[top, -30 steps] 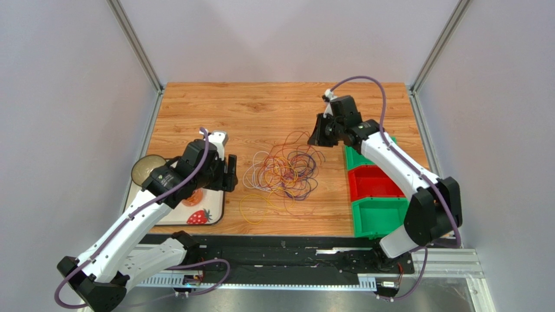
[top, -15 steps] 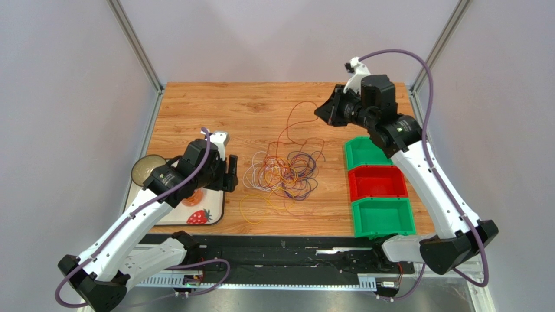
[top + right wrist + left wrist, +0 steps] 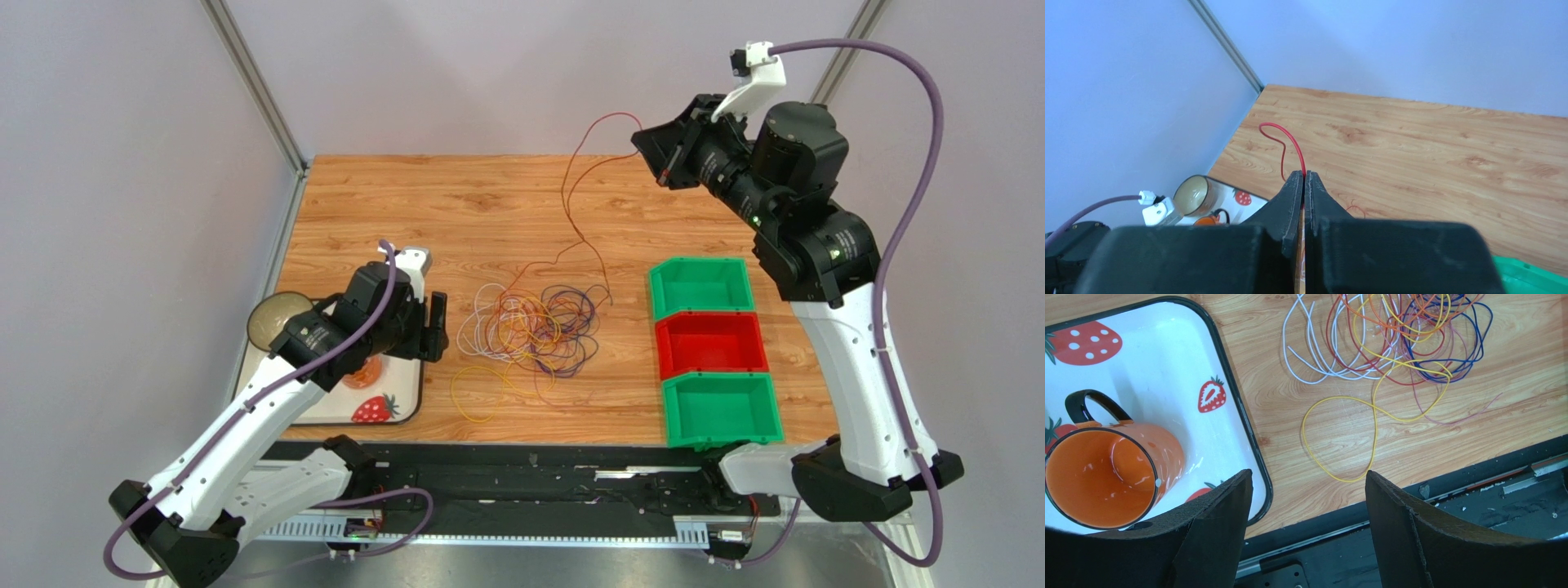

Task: Untangle the cables
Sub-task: Untie the cable.

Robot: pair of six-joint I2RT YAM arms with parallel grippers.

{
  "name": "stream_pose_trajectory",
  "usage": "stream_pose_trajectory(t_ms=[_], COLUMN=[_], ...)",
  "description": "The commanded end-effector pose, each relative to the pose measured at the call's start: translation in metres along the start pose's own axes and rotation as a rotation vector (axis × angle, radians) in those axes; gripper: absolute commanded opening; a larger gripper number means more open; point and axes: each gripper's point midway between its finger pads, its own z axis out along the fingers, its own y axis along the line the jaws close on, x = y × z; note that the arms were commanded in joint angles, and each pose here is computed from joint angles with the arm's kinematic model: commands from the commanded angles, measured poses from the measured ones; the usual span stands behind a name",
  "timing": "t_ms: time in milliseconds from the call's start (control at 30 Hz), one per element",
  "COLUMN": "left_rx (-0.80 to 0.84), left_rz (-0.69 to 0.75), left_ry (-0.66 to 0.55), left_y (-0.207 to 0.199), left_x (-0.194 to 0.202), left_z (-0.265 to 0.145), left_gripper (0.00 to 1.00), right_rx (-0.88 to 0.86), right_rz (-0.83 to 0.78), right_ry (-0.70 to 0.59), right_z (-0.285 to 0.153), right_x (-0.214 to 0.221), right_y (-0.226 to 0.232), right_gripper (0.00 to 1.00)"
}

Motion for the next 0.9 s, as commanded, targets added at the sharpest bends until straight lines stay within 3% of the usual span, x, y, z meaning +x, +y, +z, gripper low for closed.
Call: stream_pose_trajectory(t_ms=[0,167,433,700,867], left_rx=[0.024,0.019,0.006,-0.003,-0.004], left_rz=[0.012,0.009,0.012,0.011,0.011], left_ry=[-0.034,-0.034,-0.009,-0.009,-0.008], left_y=[-0.004,-0.003,-0.001,0.0,0.0], left_x=[-0.005,-0.005,-0.002,-0.002,-0.002], left_z=[-0.002,-0.001,0.003,0.004,0.005], left_gripper=[0.76,0.76,0.76,0.76,0.76], right_rx=[0.103,0.29,0.228,0.215,0.293], right_rz=[-0.037,-0.075,-0.106,-0.155,-0.222], right_ry=[-0.063,-0.178,-0.475,-0.749,-0.884], right_z=[-0.006,-0.022,-0.061,-0.102,-0.136], right_x=[-0.021,-0.054,-0.166,-0.219,-0.246], right_y=[-0.014,-0.049,-0.014,0.0,-0.003], right_gripper=[0.0,0.0,0.0,0.0,0.0])
